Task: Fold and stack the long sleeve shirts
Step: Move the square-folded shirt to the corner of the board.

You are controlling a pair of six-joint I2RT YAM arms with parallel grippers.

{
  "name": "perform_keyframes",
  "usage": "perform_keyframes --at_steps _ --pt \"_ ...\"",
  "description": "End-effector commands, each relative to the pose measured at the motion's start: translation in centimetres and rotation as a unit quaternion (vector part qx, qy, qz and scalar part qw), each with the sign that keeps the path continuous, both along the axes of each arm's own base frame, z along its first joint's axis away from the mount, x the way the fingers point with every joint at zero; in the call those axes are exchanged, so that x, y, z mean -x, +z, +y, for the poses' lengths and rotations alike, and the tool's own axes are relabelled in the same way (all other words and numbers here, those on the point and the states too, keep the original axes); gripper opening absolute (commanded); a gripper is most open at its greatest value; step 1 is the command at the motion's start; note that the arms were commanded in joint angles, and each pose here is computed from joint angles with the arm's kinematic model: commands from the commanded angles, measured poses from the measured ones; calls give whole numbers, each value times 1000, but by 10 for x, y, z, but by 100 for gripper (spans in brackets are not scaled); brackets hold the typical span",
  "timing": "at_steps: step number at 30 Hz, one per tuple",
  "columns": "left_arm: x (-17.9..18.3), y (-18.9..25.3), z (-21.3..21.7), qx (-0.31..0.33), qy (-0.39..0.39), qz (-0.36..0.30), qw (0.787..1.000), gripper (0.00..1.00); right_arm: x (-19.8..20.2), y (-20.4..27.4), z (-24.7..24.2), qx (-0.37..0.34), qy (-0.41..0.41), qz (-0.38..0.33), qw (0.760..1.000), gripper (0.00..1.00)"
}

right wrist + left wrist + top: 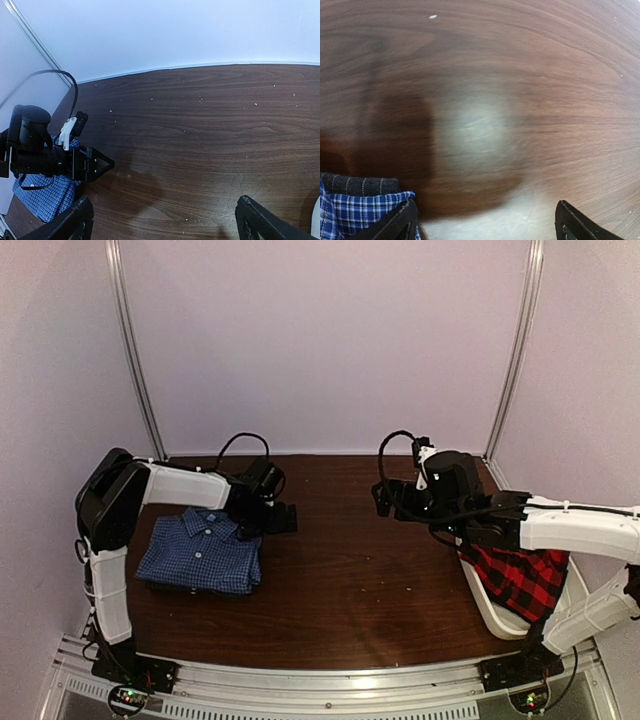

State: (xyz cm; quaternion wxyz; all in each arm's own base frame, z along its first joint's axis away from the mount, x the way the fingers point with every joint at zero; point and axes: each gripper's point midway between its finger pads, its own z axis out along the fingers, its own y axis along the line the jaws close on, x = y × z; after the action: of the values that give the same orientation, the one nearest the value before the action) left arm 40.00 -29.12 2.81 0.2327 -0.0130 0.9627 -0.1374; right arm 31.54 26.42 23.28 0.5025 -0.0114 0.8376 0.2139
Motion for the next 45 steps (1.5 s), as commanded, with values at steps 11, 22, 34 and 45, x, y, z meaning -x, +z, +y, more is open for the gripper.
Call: perform_keyframes --at_steps 11,22,34,45 --pt "59 -15 88 -43 45 54 997 97 -4 -8 4 -2 5 8 1000 100" --pt "85 -17 136 -55 71 68 994 98 -4 -13 6 -1 10 12 1000 100" --pt "100 -15 164 -72 90 72 991 98 -2 -18 3 2 11 15 1000 100" --pt "90 -1 155 -60 67 55 994 98 0 -20 -3 5 5 17 1000 100"
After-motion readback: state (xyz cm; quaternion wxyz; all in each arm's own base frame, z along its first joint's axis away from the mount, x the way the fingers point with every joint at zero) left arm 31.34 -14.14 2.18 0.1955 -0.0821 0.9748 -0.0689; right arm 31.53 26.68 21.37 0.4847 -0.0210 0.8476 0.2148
